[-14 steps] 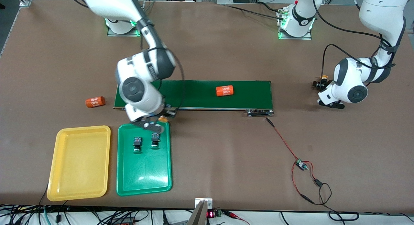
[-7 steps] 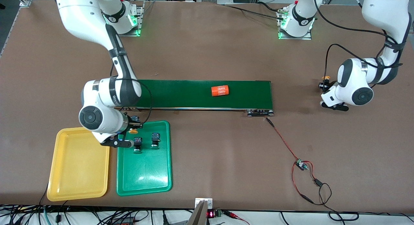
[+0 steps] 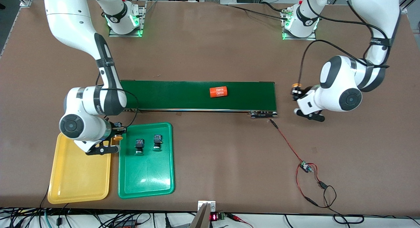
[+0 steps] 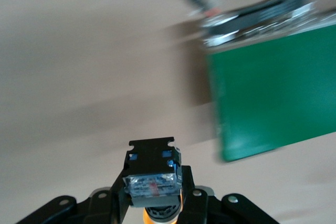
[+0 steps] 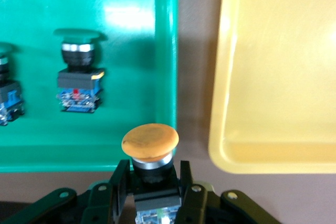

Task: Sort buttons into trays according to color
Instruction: 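Carry the yellow button to the yellow tray while the left gripper grasps yellow, then lower the yellow button into the yellow tray while the left gripper places yellow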

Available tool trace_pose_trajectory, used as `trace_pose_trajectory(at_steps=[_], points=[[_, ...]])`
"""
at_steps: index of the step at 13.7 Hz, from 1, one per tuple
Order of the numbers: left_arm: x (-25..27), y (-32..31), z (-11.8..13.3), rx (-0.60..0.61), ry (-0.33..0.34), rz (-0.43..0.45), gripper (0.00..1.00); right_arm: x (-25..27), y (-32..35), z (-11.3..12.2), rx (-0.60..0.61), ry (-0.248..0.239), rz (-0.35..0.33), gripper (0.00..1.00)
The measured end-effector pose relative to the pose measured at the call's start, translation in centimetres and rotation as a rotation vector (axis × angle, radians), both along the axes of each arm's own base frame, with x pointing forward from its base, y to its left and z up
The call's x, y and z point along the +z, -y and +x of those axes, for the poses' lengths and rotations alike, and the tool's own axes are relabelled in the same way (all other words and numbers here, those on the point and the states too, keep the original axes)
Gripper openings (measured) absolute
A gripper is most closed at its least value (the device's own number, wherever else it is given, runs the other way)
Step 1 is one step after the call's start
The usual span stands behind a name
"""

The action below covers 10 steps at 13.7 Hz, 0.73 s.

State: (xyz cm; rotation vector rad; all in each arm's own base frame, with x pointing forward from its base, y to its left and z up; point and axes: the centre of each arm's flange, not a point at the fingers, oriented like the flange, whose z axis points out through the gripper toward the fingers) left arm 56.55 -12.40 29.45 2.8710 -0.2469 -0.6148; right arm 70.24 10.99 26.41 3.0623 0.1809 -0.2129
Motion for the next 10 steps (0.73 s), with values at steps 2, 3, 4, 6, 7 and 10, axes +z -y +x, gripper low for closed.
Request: trace_pose_trajectory(at_steps=[2, 3, 4, 6, 7, 10], points=[[0.0, 2.5, 0.8, 0.082, -0.011, -0.061, 0.41, -0.4, 0.8, 0.3, 0.029, 0.005, 0.004, 0.43], [-0.5, 3.8, 1.1, 0.115, -0.009, -0.092, 0.41, -0.5, 1.0, 0.3, 0.047, 0.004, 0.006, 0.43], [-1.2, 5.1, 1.2, 0.135, -0.006, -0.111, 0.41, -0.6, 1.3, 0.3, 0.067, 0.003, 0.006, 0.43], [-3.1, 7.1, 1.0, 0.139, -0.007, -0.121, 0.41, -0.8, 2.3, 0.7, 0.093, 0.019, -0.010, 0.43], [-4.2, 7.7, 0.9, 0.137, -0.015, -0.118, 0.41, -1.2, 3.1, 0.9, 0.105, 0.027, -0.025, 0.43], [-6.1, 8.9, 0.2, 0.122, -0.044, -0.114, 0.48, -3.1, 7.5, 1.9, 0.136, 0.061, -0.040, 0.43]])
